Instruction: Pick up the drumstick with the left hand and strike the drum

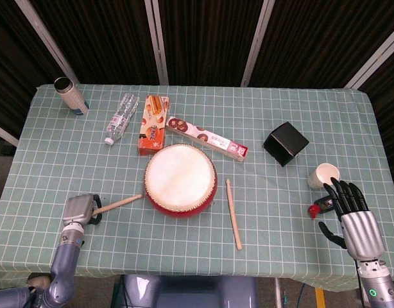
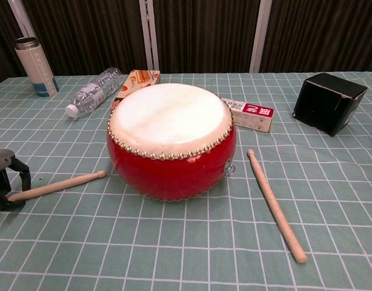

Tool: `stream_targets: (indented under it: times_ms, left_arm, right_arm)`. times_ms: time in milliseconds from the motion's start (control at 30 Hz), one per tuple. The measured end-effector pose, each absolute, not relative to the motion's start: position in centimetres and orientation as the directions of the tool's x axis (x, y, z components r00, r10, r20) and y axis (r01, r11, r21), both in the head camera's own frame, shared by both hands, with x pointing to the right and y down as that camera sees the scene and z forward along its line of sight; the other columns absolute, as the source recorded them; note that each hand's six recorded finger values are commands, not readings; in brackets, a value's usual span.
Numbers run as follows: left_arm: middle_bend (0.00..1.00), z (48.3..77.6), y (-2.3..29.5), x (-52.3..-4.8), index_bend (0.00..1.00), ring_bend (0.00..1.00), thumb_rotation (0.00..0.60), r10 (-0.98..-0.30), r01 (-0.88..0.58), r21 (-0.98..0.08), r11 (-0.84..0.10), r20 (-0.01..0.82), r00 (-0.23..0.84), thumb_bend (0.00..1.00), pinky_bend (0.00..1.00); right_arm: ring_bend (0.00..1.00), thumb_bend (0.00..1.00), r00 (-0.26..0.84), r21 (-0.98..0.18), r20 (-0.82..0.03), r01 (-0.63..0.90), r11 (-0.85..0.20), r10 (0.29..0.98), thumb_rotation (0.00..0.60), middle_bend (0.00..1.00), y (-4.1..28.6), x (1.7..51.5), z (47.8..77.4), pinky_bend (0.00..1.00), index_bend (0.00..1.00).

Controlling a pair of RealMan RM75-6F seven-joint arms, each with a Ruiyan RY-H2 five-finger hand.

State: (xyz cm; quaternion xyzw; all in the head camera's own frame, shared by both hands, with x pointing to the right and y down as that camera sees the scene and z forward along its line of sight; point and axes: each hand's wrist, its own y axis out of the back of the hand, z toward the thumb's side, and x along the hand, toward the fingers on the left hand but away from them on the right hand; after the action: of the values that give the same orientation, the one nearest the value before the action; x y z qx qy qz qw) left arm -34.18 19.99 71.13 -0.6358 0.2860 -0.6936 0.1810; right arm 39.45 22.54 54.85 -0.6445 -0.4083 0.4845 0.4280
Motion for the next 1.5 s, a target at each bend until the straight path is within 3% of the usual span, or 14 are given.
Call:
stream_targets:
  times_ms: [200,300,567,867,1300,1500]
  left_arm:
    - [1.00,71.2,20.2,-34.2,0.71,1.00,0.600,-0.617,-0.104,-0.629,-0.770,0.776,-0.128,0.51,1.00]
    - [1.00,71.0,20.0,-34.2,0.74,1.00,0.600,-0.627,-0.098,-0.638,-0.764,0.769,-0.123,0.53,1.00]
    - [1.00,69.4,19.0,-33.5,0.77,1.00,0.600,-0.692,-0.059,-0.695,-0.717,0.719,-0.064,0.54,1.00]
    - [1.00,63.9,17.5,-32.6,0.78,1.00,0.600,-0.797,-0.054,-0.795,-0.604,0.602,0.060,0.54,1.00]
    - [1.00,55.4,14.8,-31.8,0.79,1.00,0.600,-0.876,-0.157,-0.863,-0.481,0.462,0.142,0.54,1.00]
    - [1.00,54.0,13.0,-30.4,0.79,1.00,0.600,-0.900,-0.198,-0.881,-0.430,0.403,0.164,0.54,1.00]
  right_arm:
    - [0.00,0.30,0.198,-0.948,-0.272,0.114,-0.298,0.942,0.600,0.00,22.5,39.4,54.8,0.07,0.00]
    - [0.00,0.30,0.198,-0.948,-0.271,0.114,-0.297,0.942,0.600,0.00,22.5,39.4,54.8,0.07,0.00]
    - [0.00,0.30,0.196,-0.949,-0.267,0.116,-0.293,0.944,0.600,0.00,22.5,39.5,54.8,0.07,0.00]
    - [0.00,0.30,0.198,-0.949,-0.266,0.116,-0.292,0.943,0.600,0.00,22.5,39.4,54.8,0.07,0.00]
    - [0.00,0.30,0.199,-0.950,-0.264,0.114,-0.290,0.944,0.600,0.00,22.5,39.3,54.8,0.07,0.00]
    - [0.00,0.30,0.205,-0.950,-0.265,0.112,-0.292,0.942,0.600,0.00,22.5,39.2,54.8,0.07,0.00]
